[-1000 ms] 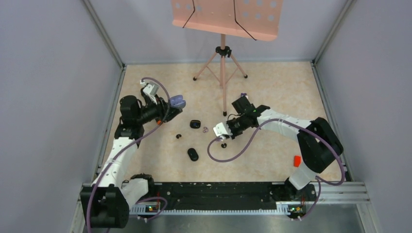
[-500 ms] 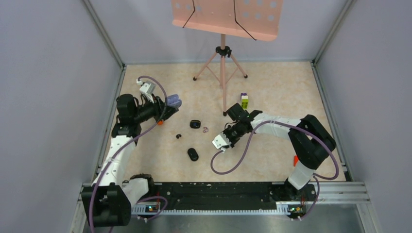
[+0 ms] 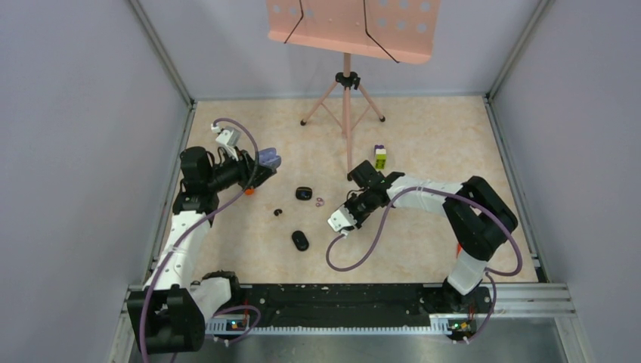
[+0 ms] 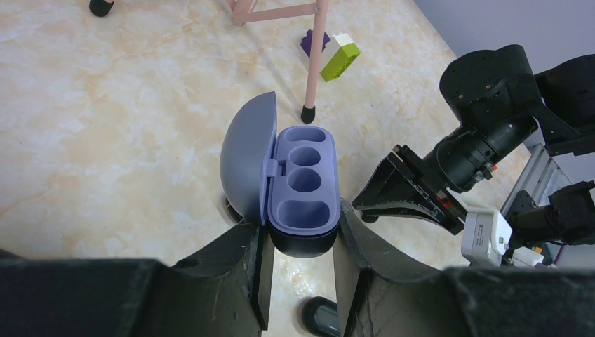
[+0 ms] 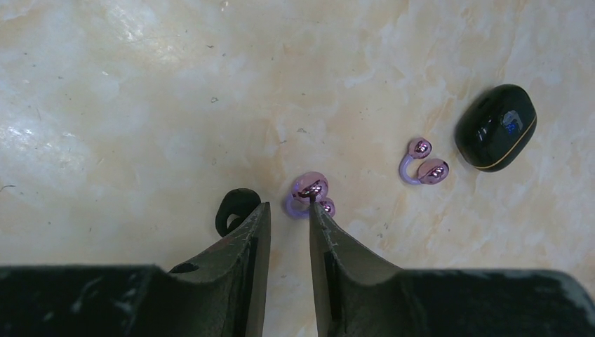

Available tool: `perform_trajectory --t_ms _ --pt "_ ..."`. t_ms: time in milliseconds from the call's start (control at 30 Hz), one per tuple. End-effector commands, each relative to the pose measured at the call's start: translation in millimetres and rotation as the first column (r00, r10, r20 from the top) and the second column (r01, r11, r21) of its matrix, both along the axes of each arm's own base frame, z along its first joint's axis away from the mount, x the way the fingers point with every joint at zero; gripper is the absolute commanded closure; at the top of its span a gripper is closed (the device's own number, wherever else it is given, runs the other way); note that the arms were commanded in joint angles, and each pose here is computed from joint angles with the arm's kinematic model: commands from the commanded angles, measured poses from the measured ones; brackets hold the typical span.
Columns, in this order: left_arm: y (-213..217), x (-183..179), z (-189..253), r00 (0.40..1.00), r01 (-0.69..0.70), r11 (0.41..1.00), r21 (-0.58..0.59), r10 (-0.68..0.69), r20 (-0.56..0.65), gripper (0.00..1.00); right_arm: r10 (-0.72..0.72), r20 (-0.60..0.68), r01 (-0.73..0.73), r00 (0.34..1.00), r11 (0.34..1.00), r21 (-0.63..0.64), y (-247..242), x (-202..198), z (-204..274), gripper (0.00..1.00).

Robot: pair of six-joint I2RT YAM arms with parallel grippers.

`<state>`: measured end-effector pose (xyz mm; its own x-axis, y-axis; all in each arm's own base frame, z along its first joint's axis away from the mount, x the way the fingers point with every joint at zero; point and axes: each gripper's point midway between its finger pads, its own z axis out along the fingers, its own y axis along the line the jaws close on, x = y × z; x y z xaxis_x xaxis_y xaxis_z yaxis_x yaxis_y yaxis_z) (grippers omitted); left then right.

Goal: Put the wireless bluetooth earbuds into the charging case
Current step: Pick up the left earbud from the center of the board.

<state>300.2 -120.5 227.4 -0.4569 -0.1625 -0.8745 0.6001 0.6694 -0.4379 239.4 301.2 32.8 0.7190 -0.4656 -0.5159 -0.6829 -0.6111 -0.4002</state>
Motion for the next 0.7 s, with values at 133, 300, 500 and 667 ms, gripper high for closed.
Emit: perform_trajectory --t_ms 133,300,500,667 --pt "2.4 2.3 19.5 0.998 -0.001 1.0 0.006 0.001 0.06 1.0 0.036 0.007 -0.036 0.999 0.999 0.01 10.3 -4.1 10.1 0.73" --pt "2.1 2.5 18.3 0.998 0.001 1.0 0.002 -0.001 0.057 1.0 0.048 0.005 -0.048 0.999 0.998 0.033 8.0 -11.9 26.9 0.73" --pt "1.9 3.9 17.6 0.999 -0.002 1.0 -0.006 0.002 0.051 1.0 0.044 0.022 -0.045 0.999 0.998 0.044 11.0 -7.8 37.6 0.75" --pt "1.7 3.5 17.3 0.999 0.0 1.0 -0.007 0.0 0.05 1.0 0.05 0.023 -0.051 0.998 0.998 0.044 14.2 -4.9 36.1 0.76"
